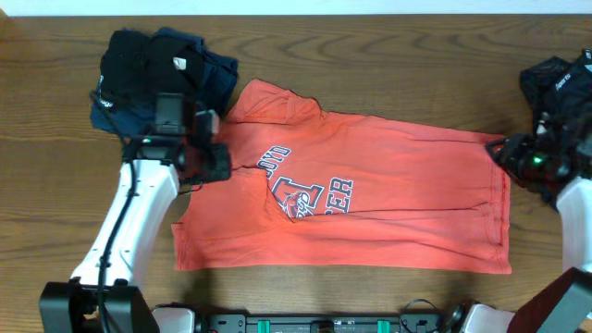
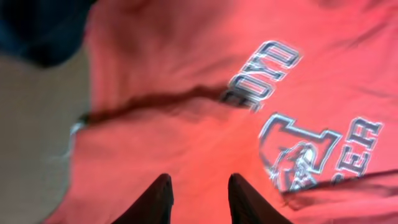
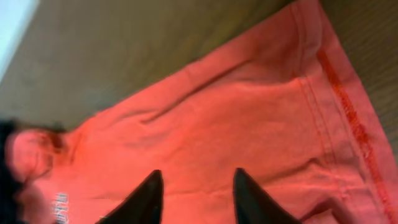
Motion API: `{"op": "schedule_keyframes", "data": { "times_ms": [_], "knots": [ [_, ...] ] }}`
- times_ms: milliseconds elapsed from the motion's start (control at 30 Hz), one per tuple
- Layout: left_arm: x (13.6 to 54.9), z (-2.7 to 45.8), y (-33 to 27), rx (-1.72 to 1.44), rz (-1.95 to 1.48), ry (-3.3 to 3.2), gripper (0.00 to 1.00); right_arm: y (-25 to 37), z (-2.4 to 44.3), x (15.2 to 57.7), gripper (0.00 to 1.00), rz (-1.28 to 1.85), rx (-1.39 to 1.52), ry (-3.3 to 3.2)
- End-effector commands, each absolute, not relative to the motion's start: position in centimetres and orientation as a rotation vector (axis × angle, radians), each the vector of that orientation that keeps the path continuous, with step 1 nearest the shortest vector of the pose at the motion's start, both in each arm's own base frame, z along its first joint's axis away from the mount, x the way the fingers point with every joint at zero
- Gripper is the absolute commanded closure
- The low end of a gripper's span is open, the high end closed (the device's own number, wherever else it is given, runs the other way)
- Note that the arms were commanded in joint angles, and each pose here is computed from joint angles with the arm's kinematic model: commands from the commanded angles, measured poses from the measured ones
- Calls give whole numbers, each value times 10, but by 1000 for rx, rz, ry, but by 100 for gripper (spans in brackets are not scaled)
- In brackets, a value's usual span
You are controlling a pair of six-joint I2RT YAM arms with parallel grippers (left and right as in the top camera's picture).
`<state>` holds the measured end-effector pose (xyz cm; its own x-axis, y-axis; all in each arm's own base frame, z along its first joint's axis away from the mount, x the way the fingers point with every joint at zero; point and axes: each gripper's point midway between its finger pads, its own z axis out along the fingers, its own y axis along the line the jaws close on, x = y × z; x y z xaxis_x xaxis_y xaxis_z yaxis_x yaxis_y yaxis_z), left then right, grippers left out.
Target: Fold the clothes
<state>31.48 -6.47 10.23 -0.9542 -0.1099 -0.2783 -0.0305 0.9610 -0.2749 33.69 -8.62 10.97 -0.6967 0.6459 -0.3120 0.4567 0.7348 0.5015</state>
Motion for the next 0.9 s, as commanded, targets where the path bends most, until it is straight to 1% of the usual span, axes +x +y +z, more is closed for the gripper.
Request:
{"op": "schedule_keyframes", "data": {
  "times_ms": [0,167,300,367,500,533,567,600,667,733,767,833,867],
  "knots": [
    [317,108,-69,-57,-386,2798,68,-106,76,333,78,299,974,2550],
    [306,104,-68,-66,-384,2848,68,-116,32,343,89,286,1067,2579],
    [298,102,-67,-72,-381,2881,68,-118,7,346,94,289,1117,2597],
    [296,101,-67,-74,-381,2889,68,-123,-3,345,94,250,1130,2605],
    [296,101,-67,-75,-381,2890,67,-148,-22,332,95,31,1203,2620],
    [296,101,-67,-74,-381,2888,67,-158,-26,326,93,-54,1233,2620],
    [297,101,-67,-74,-381,2886,66,-167,-28,320,89,-134,1263,2613],
    [297,102,-67,-73,-381,2884,62,-177,-30,313,87,-214,1301,2598],
    [299,102,-67,-72,-382,2879,53,-187,-29,308,90,-279,1361,2558],
    [300,102,-68,-72,-383,2871,49,-192,-26,312,93,-272,1368,2537],
    [301,103,-68,-70,-383,2868,47,-192,-24,318,92,-238,1351,2532],
    [304,104,-68,-67,-384,2857,41,-184,-19,338,87,-125,1181,2578],
    [306,105,-69,-65,-384,2848,40,-176,-15,348,82,-51,1082,2603]
  ]
}}
